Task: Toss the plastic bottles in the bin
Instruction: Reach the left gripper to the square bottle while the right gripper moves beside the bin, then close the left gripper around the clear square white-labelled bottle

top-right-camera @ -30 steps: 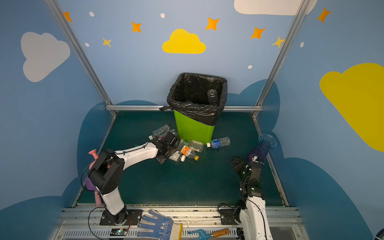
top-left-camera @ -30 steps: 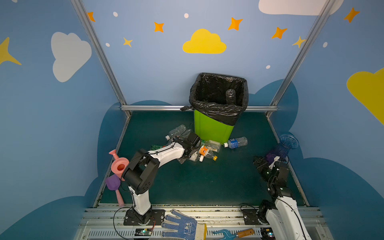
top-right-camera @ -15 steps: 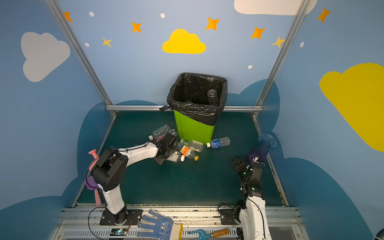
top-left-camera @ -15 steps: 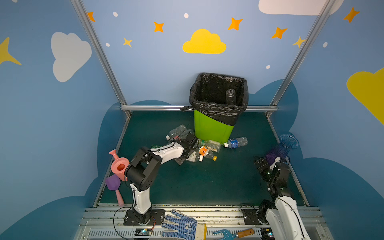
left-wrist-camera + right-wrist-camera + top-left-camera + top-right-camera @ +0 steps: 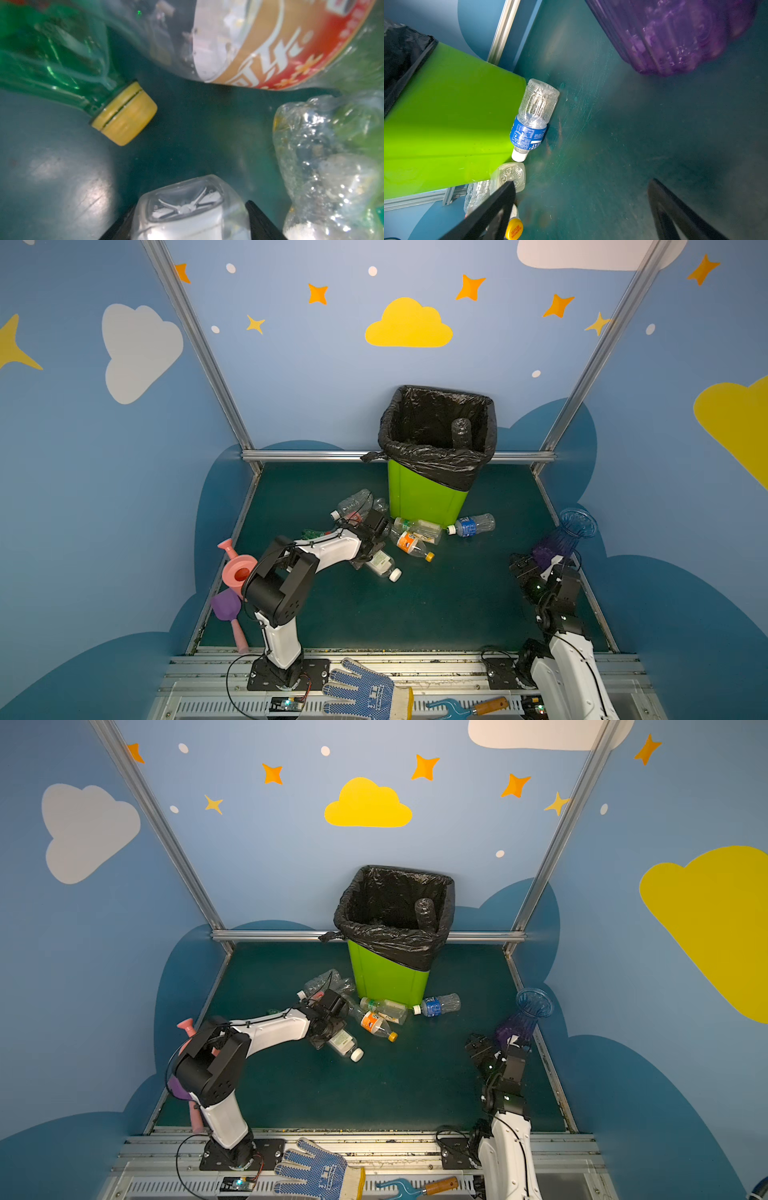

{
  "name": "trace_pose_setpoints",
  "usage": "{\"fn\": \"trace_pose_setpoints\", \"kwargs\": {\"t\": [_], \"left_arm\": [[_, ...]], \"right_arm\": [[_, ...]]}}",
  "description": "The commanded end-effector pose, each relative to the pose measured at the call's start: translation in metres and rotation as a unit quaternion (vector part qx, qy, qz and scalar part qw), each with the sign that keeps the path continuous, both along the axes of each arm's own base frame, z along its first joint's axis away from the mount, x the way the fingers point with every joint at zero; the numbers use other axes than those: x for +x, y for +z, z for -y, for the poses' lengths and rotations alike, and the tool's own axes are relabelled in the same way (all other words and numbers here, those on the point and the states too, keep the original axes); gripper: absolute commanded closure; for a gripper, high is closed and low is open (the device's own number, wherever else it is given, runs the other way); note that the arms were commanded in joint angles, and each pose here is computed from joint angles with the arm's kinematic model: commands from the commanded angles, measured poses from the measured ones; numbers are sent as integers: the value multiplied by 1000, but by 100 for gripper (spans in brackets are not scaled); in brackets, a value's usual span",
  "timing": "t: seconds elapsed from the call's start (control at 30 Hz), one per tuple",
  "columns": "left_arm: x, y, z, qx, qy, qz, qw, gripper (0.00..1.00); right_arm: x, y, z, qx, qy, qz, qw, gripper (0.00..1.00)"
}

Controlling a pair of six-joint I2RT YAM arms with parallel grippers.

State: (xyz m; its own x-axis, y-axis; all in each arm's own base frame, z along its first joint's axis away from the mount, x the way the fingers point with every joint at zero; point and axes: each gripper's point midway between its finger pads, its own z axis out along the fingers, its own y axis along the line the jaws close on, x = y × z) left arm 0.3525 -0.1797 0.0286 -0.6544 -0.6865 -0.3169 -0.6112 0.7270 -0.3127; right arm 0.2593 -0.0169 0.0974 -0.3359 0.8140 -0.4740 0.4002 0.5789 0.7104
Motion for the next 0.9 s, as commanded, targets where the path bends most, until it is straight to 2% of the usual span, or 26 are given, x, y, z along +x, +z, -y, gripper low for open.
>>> {"fn": "trace_pose_setpoints", "kwargs": {"t": [0.0, 0.1, 0.27, 0.57, 0.67, 0.87], "left_arm": [[-12, -6, -3, 6, -36, -12, 999, 31], [-15, -3, -7, 18, -56, -7, 998, 35], [-19, -7, -7, 32, -93, -15, 995, 35], [-20, 16, 1, 49, -112, 1, 993, 4], [-26, 21, 3, 67, -112, -2, 991, 1], [-42, 10, 5, 39, -85, -24, 995, 0]], "right_arm": [[-2, -1, 0, 5, -3, -2, 1000, 2], [-3, -2, 1, 6, -6, -2, 1000, 2], [-4, -2, 0, 9, -5, -2, 1000, 2], [-7, -7, -2, 15, -4, -7, 1000, 2], [-9, -9, -2, 17, -5, -8, 1000, 2], [-10, -13, -1, 17, -7, -10, 1000, 2]]}}
